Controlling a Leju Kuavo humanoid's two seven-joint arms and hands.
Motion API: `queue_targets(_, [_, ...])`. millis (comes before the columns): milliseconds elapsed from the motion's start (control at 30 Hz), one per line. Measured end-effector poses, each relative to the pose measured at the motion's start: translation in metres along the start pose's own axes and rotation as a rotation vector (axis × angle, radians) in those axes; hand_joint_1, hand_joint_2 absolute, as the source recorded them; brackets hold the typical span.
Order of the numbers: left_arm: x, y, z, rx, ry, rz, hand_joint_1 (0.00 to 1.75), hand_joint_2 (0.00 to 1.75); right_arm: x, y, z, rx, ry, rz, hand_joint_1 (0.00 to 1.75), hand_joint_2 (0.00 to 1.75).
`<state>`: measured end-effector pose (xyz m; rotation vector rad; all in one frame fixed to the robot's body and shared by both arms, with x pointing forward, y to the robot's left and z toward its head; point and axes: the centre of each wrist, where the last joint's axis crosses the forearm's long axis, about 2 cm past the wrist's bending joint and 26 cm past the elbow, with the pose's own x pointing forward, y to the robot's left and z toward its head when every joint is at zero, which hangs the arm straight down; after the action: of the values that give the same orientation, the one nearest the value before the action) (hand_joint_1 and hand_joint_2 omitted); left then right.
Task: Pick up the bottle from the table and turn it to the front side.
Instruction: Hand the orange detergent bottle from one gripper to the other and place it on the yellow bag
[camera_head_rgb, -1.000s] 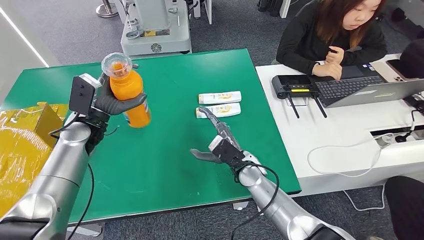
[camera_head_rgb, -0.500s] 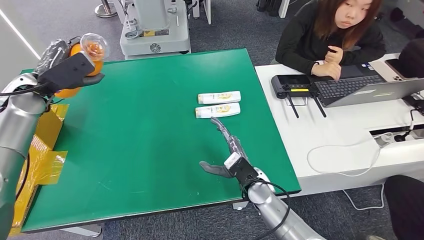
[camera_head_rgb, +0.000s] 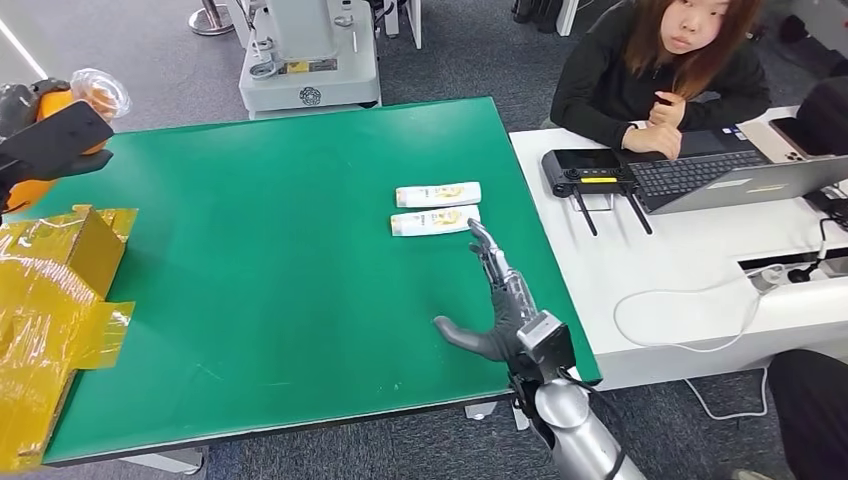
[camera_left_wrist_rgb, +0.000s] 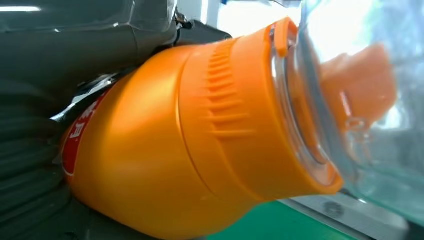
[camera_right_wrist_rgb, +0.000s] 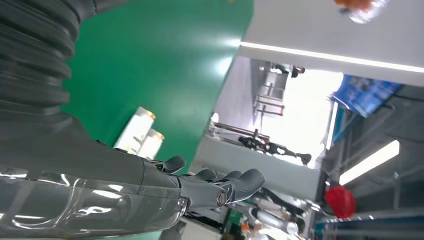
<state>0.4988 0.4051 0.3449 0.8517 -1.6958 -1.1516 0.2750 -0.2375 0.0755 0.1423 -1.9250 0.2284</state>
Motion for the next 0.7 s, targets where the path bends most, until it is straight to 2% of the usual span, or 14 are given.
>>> queue_targets(200, [-0.029, 0.003, 0.021, -0.050, 0.136, -0.085, 1.75, 1.75, 0.016, -0.014, 0.000, -0.065, -0.059, -0.026, 0.00, 1.75])
queue_targets(433, [-0.045, -0.005, 0.035, -0.125, 0.221, -0.168, 1.75, 1.75, 0.026, -0.025, 0.005, -0.102, -0.085, -0.024, 0.00, 1.75])
queue_targets(533, [-0.053, -0.017, 0.044, -0.181, 0.241, -0.235, 1.75, 1.75, 0.029, -0.026, 0.015, -0.113, -0.074, -0.012, 0.00, 1.75])
queue_targets(700, [-0.063, -0.051, 0.062, -0.285, 0.240, -0.336, 1.75, 1.75, 0.034, -0.025, 0.036, -0.144, -0.049, -0.001, 0.00, 1.75])
